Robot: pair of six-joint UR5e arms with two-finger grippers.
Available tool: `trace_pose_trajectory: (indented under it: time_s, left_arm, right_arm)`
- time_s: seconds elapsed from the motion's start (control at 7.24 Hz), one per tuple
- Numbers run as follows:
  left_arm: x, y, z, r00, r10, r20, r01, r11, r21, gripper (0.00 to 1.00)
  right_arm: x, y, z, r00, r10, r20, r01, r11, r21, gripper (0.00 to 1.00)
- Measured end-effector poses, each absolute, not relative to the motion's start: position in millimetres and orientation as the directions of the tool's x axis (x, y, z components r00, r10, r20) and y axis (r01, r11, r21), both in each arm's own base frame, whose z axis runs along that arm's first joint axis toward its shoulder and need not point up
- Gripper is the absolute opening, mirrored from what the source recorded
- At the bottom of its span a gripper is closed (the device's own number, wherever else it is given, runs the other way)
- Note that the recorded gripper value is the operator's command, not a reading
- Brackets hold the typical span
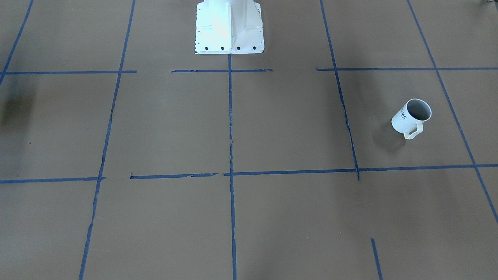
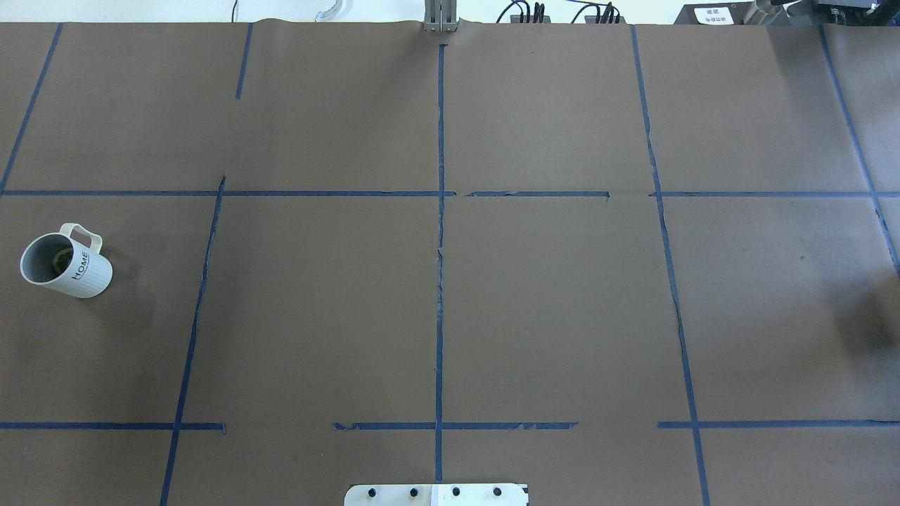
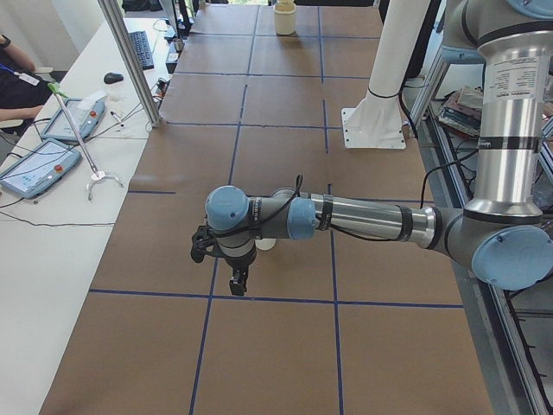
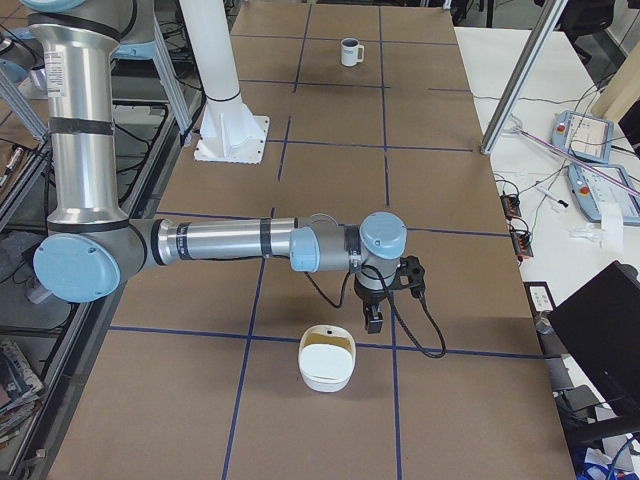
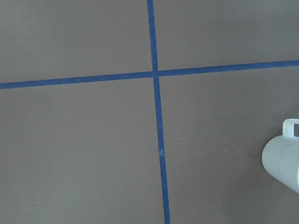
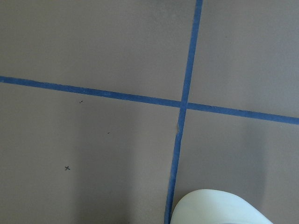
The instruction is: Left arm hands cup to right arm to dump lemon
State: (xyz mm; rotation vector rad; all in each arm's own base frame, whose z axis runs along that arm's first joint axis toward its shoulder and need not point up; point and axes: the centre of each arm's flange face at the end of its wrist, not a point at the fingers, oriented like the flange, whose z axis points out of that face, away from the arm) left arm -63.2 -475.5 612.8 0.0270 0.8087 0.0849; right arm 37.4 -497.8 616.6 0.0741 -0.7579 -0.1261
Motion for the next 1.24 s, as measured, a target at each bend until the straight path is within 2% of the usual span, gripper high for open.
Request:
trace_pose_trajectory:
  time_s: [0.69, 0.97, 1.24]
  left_arm:
    - [-61.1, -471.6, 591.8, 0.687, 0.116, -0.717, -0.068, 0.993, 0.096, 1.0]
    - [-59.0, -486.0, 570.1, 0.686, 0.158, -0.711, -0.067, 0.986, 0.155, 1.0]
    - [-55.6, -495.8, 553.2, 0.664, 0.194, -0.722, -0.069, 0.977, 0.2, 1.0]
  right_arm:
    - [38.2, -499.5, 612.3, 0.723, -0.13, 0.679, 0.072, 0.991, 0.114, 1.0]
    - [37.9, -500.0, 610.6, 0.723, -0.072, 0.687, 0.027, 0.997, 0.076, 1.0]
    - [37.0, -503.5, 601.5, 0.718, -0.079, 0.691, 0.011, 0.995, 0.103, 1.0]
